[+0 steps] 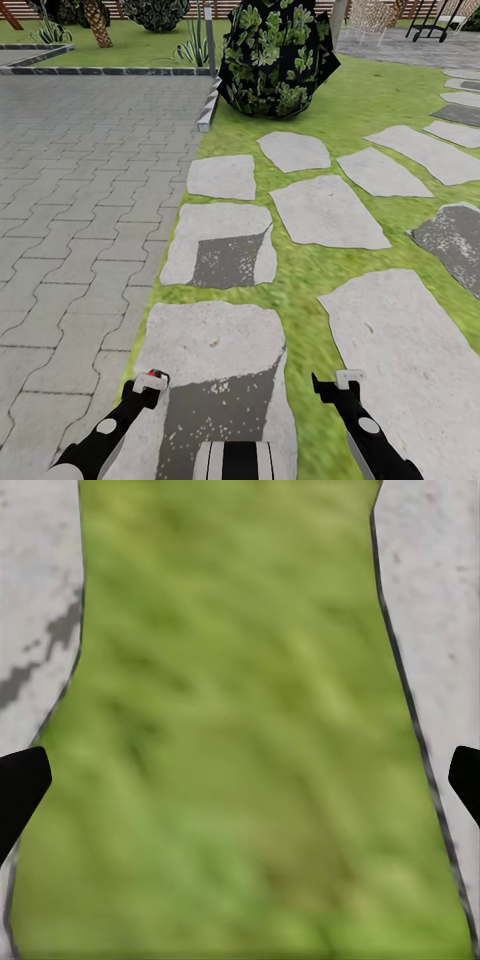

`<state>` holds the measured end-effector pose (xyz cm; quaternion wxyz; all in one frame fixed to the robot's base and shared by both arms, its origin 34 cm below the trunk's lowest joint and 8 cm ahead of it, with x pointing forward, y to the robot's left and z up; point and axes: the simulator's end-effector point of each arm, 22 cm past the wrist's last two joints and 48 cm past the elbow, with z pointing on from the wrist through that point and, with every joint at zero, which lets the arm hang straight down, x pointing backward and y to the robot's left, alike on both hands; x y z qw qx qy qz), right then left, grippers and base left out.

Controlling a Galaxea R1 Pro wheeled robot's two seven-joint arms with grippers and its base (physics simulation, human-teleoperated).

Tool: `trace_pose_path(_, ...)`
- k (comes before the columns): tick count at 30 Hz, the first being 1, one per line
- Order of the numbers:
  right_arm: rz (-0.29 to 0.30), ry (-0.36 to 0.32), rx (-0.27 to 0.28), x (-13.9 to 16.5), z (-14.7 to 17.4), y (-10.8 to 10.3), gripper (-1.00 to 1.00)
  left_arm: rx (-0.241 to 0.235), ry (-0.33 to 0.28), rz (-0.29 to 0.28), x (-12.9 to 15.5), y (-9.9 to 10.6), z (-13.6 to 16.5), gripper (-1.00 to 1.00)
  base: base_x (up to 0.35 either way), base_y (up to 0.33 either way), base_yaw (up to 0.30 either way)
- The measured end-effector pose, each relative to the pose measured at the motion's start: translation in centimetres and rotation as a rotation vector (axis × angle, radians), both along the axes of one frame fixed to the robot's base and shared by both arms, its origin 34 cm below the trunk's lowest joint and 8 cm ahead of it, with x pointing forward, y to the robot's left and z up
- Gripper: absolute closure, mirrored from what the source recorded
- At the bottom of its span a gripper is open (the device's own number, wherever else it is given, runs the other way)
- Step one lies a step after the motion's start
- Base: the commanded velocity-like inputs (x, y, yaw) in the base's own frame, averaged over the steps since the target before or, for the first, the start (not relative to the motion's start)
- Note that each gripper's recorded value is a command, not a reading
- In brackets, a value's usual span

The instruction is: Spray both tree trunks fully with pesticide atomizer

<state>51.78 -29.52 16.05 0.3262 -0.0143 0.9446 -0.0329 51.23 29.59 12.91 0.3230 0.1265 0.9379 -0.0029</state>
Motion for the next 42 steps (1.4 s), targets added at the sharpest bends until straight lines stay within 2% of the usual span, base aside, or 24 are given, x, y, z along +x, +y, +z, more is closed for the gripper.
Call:
trace_pose_path(19,0.0,0.0,0.0,0.0,0.0,0.0,-1.0,0.001,-0.001,-0.003,0.0,0.0,0.0,1.0,0.0,0.0,0.0)
trace_pose_path(42,0.005,-0.096,0.003,3.1,4.5,0.3,-1.0,0.004,-0.091,0.006,3.3,0.3,4.4,1.0,0.0,0.0,0.0)
